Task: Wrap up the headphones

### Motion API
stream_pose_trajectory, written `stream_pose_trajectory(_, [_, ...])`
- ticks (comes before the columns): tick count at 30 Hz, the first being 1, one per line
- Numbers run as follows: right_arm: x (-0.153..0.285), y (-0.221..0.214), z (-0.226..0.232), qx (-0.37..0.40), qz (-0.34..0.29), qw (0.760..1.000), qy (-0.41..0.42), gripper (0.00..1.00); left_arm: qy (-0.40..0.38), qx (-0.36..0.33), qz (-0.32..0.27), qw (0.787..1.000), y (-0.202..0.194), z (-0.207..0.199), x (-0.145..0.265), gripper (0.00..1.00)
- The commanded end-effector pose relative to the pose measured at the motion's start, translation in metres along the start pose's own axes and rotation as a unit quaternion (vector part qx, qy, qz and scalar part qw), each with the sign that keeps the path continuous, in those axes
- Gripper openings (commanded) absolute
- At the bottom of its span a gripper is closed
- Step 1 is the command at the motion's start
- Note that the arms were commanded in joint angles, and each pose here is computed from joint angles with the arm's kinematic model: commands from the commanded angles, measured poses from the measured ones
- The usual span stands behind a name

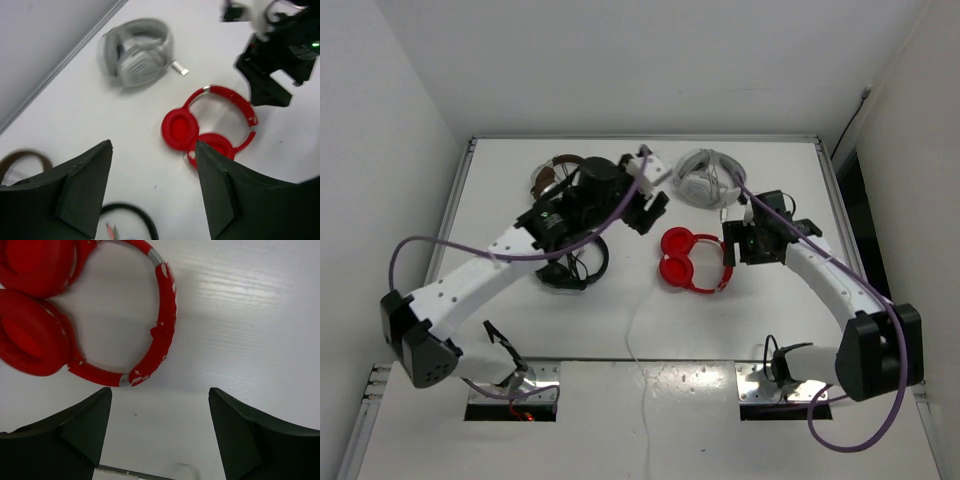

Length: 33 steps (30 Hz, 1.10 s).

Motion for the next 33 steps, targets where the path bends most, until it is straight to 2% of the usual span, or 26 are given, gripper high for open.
stream_pose_trajectory(1, [-0.015, 0.009, -0.006, -0.024, -0.027, 0.998, -0.042, 0.78, 0.067, 0.046, 0.066, 0.994, -0.044, 0.044, 0.021, 0.75])
stream_pose_trajectory(3, [-0.023, 0.009, -0.008, -0.025, -0.02, 0.998, -0.058, 0.82, 0.044, 0.055, 0.1, 0.993, -0.062, 0.048, 0.035, 0.94])
stream_pose_trajectory(4, [-0.026, 0.007, -0.006, -0.026, -0.014, 0.998, -0.064, 0.82, 0.046, 0.055, 0.102, 0.992, -0.064, 0.052, 0.04, 1.0])
stream_pose_trajectory(8, [-0.04, 0.001, -0.008, -0.061, 0.003, 0.995, -0.079, 0.78, 0.099, 0.089, 0.088, 0.987, -0.067, 0.08, 0.064, 1.0])
stream_pose_trajectory(15, [-0.069, -0.007, 0.003, -0.074, 0.044, 0.992, -0.091, 0.74, 0.148, 0.144, 0.092, 0.974, -0.083, 0.105, 0.068, 1.0])
stream_pose_trajectory(19, [-0.079, -0.02, -0.005, -0.096, 0.079, 0.988, -0.095, 0.69, 0.163, 0.157, 0.09, 0.97, -0.091, 0.114, 0.067, 1.0])
stream_pose_trajectory(21, [-0.082, -0.021, -0.008, -0.1, 0.08, 0.987, -0.097, 0.68, 0.163, 0.162, 0.074, 0.97, -0.085, 0.117, 0.066, 0.98])
stream_pose_trajectory(33, [-0.101, -0.033, 0.004, -0.106, 0.1, 0.987, -0.074, 0.61, 0.177, 0.184, 0.087, 0.963, -0.108, 0.132, 0.054, 0.98])
Point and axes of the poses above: each gripper's point midway between its finger pads, its own x axis back along the fingers, its own z axis along the line the jaws close on, y = z × x, the point moved 2 cm from there along x, back along the fingers, and after that the axes turned 14 degrees about x, right-handed, at the moved point
